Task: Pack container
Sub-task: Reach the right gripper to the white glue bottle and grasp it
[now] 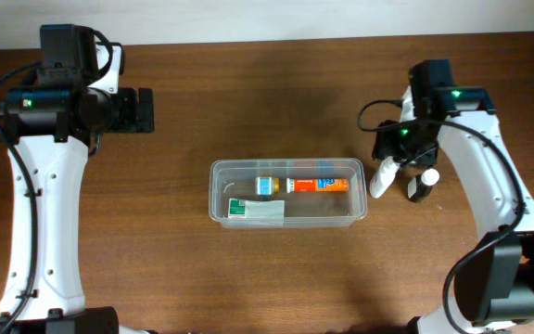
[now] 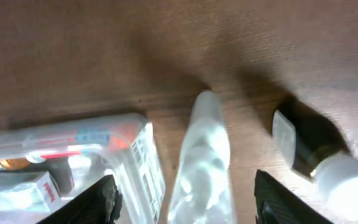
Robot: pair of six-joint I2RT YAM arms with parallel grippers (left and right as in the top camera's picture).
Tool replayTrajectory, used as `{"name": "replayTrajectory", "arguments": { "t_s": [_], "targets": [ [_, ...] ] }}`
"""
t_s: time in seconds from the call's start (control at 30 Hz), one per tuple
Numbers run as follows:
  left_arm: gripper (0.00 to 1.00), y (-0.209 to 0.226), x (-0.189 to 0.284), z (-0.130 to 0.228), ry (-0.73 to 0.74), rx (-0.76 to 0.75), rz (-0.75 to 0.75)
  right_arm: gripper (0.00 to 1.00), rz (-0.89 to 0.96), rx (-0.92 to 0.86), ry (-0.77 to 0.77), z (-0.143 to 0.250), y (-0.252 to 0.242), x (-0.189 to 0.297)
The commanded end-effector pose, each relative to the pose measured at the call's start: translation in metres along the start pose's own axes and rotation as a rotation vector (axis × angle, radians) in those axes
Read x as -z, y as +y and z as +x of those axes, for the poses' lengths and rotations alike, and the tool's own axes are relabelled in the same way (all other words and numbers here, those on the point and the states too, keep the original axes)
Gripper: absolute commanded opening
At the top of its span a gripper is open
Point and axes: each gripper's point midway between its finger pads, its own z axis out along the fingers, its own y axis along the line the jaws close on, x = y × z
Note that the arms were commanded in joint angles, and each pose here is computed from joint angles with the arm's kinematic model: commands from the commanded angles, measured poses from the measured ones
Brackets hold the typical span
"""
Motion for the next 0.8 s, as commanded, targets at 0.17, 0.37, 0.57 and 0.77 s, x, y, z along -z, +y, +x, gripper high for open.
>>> {"name": "replayTrajectory", "arguments": {
  "t_s": [0.17,0.37,0.57,0.77],
  "targets": [
    [1.00,0.001,0.010,-0.004,-0.030,0.010,0.003,0.59,0.136,-0.109,0.019,0.016,-0.014,-0.020],
    [1.00,0.001,0.010,-0.004,-0.030,0.010,0.003,0.56,0.132,-0.099,0.005,0.013,-0.017,-0.026],
    [1.00,0.001,0.010,-0.004,-0.030,0.010,0.003,0.38,0.132,-0.120,-0.001,0.010,-0.024,-0.025],
    [1.00,0.001,0.010,-0.004,-0.030,0.010,0.003,0.23,0.134,-0.096,0.005,0.013,-0.025,-0.021]
  ]
}}
